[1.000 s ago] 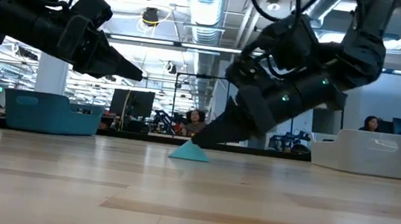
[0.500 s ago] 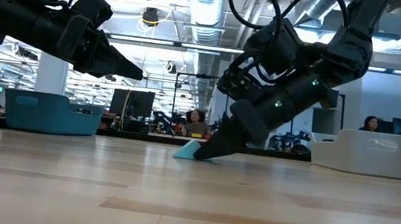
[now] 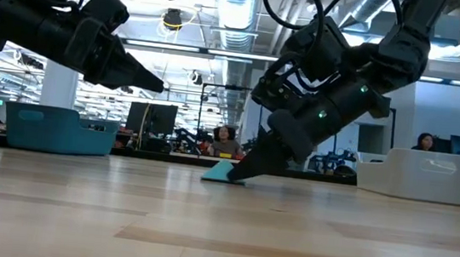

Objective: Sort & place blocks by color
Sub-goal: Put the light blue block into the grey bin

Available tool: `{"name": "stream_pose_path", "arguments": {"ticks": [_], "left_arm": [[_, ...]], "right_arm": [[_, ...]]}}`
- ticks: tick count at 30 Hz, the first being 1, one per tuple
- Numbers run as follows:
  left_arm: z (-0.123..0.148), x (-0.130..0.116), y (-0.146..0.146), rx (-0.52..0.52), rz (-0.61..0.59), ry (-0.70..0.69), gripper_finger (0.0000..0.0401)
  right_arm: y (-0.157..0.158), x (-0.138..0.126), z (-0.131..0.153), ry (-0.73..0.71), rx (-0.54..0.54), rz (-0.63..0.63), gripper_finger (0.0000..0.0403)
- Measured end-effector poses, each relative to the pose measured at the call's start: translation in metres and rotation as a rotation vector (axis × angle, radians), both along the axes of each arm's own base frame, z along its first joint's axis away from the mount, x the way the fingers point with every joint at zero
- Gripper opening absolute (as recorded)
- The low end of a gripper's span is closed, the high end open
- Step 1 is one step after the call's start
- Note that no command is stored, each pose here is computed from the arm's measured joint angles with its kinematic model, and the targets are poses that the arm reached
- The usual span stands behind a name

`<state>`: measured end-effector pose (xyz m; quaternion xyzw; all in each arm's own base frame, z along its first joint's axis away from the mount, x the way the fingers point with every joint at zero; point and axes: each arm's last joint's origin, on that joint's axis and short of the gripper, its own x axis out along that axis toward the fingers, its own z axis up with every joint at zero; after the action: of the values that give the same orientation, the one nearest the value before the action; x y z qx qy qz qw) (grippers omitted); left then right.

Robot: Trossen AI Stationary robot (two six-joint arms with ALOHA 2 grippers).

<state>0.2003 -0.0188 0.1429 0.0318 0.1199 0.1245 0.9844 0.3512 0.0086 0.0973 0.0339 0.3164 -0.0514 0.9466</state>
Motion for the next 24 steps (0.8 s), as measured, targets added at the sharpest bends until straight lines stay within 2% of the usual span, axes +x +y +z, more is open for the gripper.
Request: {"name": "stream_pose_path", "arguments": {"ticks": [5, 11, 17, 20, 24], "left_arm": [[-0.002, -0.001, 0.000, 0.003, 0.001, 0.021, 0.0238], [-0.002, -0.001, 0.000, -0.021, 0.009, 0.015, 0.0238], [-0.002, -0.001, -0.001, -0.047, 0.001, 0.010, 0.0238], [-0.002, -0.001, -0.003, -0.048, -0.009, 0.011, 0.0238], [-0.002, -0.001, -0.003, -0.042, -0.005, 0.010, 0.0238]], "right_arm": [[-0.001, -0.011, 0.018, 0.081, 0.004, -0.020, 0.0105], [-0.001, -0.042, 0.060, 0.200, -0.060, -0.118, 0.0105], [-0.008, -0.093, 0.097, 0.273, -0.127, -0.313, 0.0106], [-0.015, -0.127, 0.100, 0.273, -0.117, -0.433, 0.0108], [-0.025, -0.172, 0.098, 0.247, -0.091, -0.660, 0.0108]]}}
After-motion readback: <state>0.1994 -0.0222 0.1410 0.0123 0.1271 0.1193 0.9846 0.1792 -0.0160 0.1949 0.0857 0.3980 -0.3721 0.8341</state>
